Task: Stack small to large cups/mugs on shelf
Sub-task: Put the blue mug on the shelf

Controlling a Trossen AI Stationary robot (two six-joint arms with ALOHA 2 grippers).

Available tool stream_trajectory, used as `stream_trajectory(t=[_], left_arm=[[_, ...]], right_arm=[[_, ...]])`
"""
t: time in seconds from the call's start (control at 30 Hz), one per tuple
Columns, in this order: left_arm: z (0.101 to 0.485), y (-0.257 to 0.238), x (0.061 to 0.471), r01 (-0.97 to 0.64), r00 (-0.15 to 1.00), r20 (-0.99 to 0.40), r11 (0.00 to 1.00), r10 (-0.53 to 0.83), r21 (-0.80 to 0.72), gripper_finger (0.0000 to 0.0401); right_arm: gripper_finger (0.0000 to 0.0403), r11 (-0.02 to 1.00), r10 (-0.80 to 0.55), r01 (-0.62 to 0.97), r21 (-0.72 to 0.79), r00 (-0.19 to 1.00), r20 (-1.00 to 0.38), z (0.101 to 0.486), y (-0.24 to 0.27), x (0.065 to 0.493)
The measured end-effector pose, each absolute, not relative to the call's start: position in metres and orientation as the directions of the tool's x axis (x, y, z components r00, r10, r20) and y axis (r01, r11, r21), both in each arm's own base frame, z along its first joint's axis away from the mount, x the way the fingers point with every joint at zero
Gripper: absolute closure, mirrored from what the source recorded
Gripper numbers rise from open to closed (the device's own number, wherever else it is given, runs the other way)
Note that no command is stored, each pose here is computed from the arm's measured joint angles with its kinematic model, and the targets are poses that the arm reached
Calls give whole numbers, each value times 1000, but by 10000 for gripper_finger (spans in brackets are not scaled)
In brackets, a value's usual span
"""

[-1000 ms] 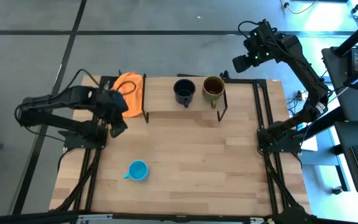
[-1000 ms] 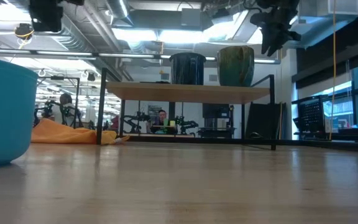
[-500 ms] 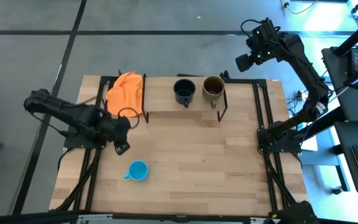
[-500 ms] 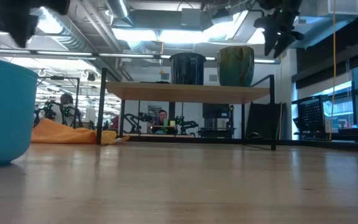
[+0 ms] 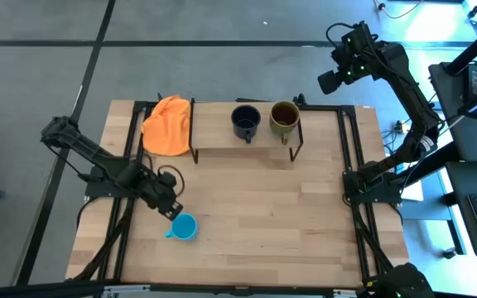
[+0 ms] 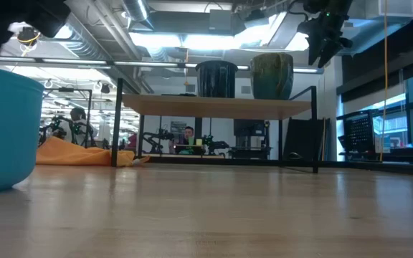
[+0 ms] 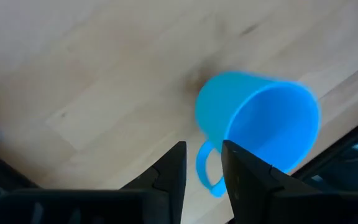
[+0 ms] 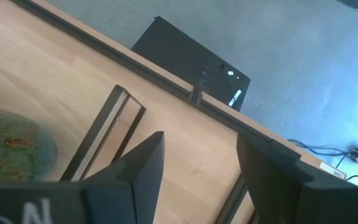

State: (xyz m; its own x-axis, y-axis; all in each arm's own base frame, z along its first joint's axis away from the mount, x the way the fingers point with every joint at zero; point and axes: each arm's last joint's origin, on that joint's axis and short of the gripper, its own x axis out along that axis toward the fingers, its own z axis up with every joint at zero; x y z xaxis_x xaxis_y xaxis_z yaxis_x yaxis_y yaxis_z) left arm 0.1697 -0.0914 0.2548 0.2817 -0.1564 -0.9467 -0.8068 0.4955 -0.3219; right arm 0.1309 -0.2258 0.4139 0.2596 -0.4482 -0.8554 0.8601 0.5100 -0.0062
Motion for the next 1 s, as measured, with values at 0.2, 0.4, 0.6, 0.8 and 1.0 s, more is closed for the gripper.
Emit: stream_trajectory(t=[0.2, 0.4, 0.6, 0.8, 1.0], left_arm=[[242, -111, 186, -800, 293, -937, 488, -192, -350, 305], [239, -116, 195, -804, 338, -922, 451, -190, -388, 305], [232, -123, 196, -814, 304, -935, 460, -180, -354, 305], [229, -123, 198, -805, 302, -939, 484, -163, -343, 305], [229, -123, 198, -761, 313, -938, 551, -152, -343, 305]], right_arm=[[201, 529, -447, 849, -16, 262, -855, 414, -226, 131], [201, 545, -447, 838, -27, 262, -855, 414, -226, 131], [201, 545, -447, 838, -28, 262, -855, 414, -226, 131], [201, 547, -448, 837, -29, 263, -855, 414, -226, 131], [201, 547, -448, 836, -29, 263, -855, 414, -226, 131]])
